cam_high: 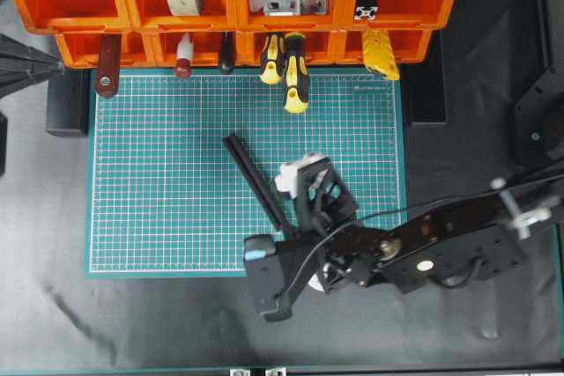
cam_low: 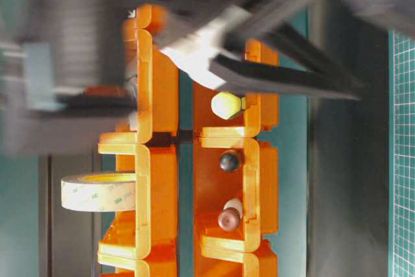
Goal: Pick frame from container rack with right arm.
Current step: 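Open the right gripper and lift it away from the extrusion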
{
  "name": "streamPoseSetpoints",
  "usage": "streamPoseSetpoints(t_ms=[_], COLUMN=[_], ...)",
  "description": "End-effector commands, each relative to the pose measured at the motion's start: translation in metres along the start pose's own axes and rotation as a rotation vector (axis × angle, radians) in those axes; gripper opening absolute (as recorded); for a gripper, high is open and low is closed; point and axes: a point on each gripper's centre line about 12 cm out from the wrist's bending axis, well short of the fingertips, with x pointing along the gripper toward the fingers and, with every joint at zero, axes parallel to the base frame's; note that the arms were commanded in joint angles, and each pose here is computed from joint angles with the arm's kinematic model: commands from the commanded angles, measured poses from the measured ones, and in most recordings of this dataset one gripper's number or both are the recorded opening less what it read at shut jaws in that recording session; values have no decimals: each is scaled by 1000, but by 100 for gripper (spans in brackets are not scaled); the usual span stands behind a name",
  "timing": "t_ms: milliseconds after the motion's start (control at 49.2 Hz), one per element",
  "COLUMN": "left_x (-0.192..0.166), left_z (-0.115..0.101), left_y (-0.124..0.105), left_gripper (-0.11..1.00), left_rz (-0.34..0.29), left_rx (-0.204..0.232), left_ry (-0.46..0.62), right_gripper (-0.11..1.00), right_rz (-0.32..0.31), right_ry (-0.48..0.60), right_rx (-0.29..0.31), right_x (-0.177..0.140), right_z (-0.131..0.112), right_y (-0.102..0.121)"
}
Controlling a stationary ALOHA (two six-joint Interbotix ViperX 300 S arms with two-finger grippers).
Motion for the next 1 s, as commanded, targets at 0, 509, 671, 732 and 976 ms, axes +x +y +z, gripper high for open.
streamPoseSetpoints(t_ms=[0,509,671,732,976], left_x=[0,-4,-9,-10,-11], left_z=[6,10,16,15,15], left_y=[-1,-5,-5,-5,-4], left_gripper=[0,0,0,0,0], left_rz=[-2,-23,-23,-21,-17], left_rx=[2,4,6,3,3], left_ry=[-17,-24,-47,-44,-31], right_gripper=[85,85,84,84,84], right_rz=[-14,136,179,192,215], right_ry=[-40,-370,-426,-451,-526], right_rx=[89,500,576,593,630], right_x=[-32,-126,-138,-143,-161], right_z=[5,-46,-76,-84,-110], right_y=[-18,-67,-73,-75,-87])
